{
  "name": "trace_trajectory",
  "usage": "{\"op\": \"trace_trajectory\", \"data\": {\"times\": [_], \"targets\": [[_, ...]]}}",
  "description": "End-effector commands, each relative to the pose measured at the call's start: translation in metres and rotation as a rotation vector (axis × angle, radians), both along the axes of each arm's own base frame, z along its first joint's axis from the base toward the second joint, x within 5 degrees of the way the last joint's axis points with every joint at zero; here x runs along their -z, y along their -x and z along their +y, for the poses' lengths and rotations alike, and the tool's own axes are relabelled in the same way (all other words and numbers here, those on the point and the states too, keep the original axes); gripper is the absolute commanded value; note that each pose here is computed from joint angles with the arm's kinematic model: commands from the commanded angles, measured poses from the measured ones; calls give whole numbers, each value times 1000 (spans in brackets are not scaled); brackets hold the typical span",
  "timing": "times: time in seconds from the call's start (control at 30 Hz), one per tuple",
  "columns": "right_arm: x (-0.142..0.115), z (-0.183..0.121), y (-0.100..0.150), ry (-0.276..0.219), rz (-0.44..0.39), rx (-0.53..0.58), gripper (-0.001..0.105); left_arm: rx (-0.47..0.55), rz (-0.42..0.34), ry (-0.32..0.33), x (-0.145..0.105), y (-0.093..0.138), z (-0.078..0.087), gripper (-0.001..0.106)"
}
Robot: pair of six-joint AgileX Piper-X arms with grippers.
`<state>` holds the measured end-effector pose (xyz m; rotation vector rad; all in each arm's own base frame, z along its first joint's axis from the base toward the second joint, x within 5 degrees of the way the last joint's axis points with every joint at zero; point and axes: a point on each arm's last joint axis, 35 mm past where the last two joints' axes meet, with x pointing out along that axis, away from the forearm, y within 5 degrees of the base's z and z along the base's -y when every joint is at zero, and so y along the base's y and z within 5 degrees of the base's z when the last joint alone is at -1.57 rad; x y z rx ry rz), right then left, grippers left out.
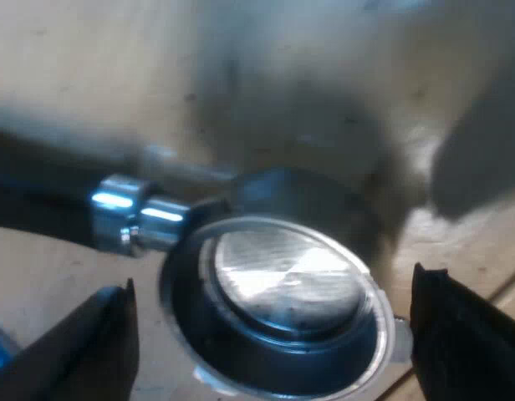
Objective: Put the handle in the coffee machine
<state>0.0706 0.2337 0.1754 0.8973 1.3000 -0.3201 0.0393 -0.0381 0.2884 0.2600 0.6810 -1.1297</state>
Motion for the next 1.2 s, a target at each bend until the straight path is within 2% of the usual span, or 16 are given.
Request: {"op": "trace_trajectory", "data": {"times": [0.03, 0.23, 0.3, 0.33, 0.4, 0.77, 1.03, 1.13, 1.2], "targets": [[0, 1, -1, -18, -8, 4, 69, 5, -26, 6, -4, -1, -1, 84], [12, 6, -2, 8, 0, 6, 69, 5, -27, 7, -4, -1, -1, 84], [15, 10, -3, -12, -3, 6, 69, 5, -27, 7, -4, -1, -1, 84], [17, 15, -4, -39, -10, 6, 69, 5, -27, 7, -4, -1, -1, 84], [20, 17, -5, -46, -12, 6, 69, 5, -27, 7, -4, -1, -1, 84], [27, 17, -5, -15, -4, 6, 69, 5, -27, 7, -4, -1, -1, 84], [28, 13, -4, 30, 6, 6, 68, 5, -27, 7, -4, -1, -1, 84], [29, 11, -3, 46, 9, 2, 58, 5, -27, 7, -4, -1, -1, 84], [29, 11, -3, 57, 0, -33, 35, 5, -31, 9, -4, -2, -1, 84]]}}
